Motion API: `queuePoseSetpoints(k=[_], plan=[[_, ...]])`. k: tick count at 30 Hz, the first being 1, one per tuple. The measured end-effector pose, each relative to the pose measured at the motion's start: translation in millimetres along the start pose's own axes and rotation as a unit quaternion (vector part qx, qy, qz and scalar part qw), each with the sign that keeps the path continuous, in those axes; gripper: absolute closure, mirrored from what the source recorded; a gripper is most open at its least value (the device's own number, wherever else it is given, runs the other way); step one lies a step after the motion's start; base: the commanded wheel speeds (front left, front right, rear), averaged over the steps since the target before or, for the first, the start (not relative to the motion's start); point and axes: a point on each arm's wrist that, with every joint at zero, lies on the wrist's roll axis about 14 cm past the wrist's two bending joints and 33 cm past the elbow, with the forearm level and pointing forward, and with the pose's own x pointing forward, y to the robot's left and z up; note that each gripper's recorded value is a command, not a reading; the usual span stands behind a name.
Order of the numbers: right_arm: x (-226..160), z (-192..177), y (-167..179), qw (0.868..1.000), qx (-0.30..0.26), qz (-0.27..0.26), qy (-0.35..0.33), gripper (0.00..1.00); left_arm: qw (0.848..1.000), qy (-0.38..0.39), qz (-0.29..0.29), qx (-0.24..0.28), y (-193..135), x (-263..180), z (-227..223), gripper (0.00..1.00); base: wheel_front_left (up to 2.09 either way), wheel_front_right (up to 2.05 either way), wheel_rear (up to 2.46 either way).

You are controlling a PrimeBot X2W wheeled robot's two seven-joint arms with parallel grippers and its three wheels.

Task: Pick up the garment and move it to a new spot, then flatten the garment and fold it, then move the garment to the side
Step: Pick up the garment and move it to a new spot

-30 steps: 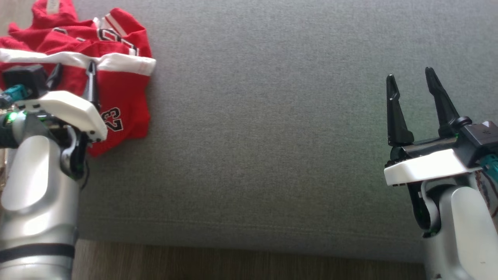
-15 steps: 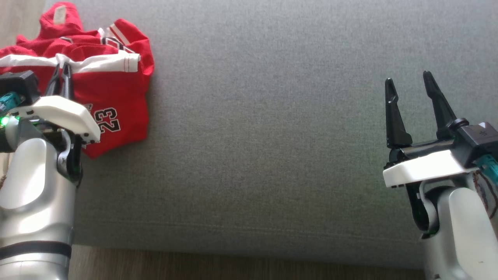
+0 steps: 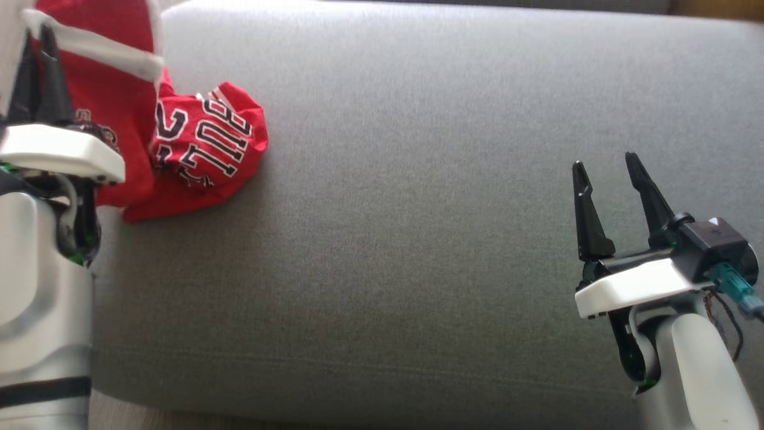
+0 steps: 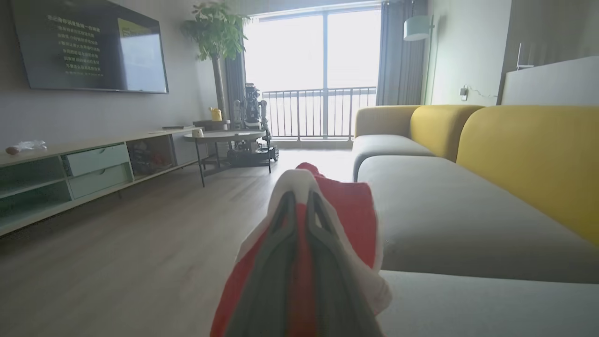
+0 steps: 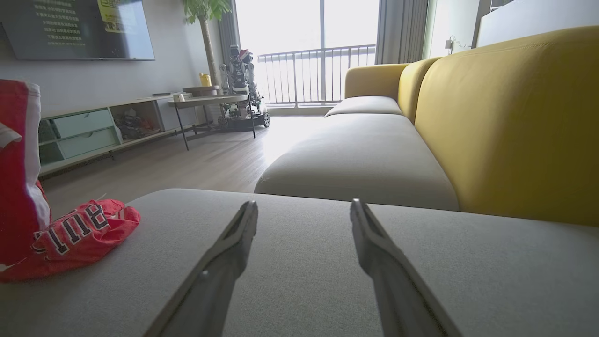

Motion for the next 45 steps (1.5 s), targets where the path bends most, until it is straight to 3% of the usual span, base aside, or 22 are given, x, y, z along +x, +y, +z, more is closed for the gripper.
queuePoseSetpoints(k=[10, 21, 33, 39, 45], plan=[[-18, 26, -13, 0.999, -0.003, -0.025, -0.032, 0.00, 0.983, -0.170, -0.051, -0.046, -38, -7, 113, 1.00, 0.00, 0.00, 0.00], [-48, 38, -51, 0.995, -0.006, -0.085, -0.045, 0.00, 0.952, -0.205, -0.181, -0.136, -150, -14, 154, 1.00, 0.00, 0.00, 0.00], [-101, 51, -114, 0.979, -0.013, -0.193, -0.062, 0.00, 0.899, -0.154, -0.345, -0.220, -316, -25, 138, 1.00, 0.00, 0.00, 0.00], [-131, 61, -145, 0.965, -0.019, -0.251, -0.075, 0.00, 0.884, -0.083, -0.397, -0.232, -389, -30, 85, 1.00, 0.00, 0.00, 0.00], [-164, 59, -170, 0.949, -0.030, -0.308, -0.061, 0.00, 0.869, -0.015, -0.456, -0.192, -452, -55, 20, 1.00, 0.00, 0.00, 0.00]])
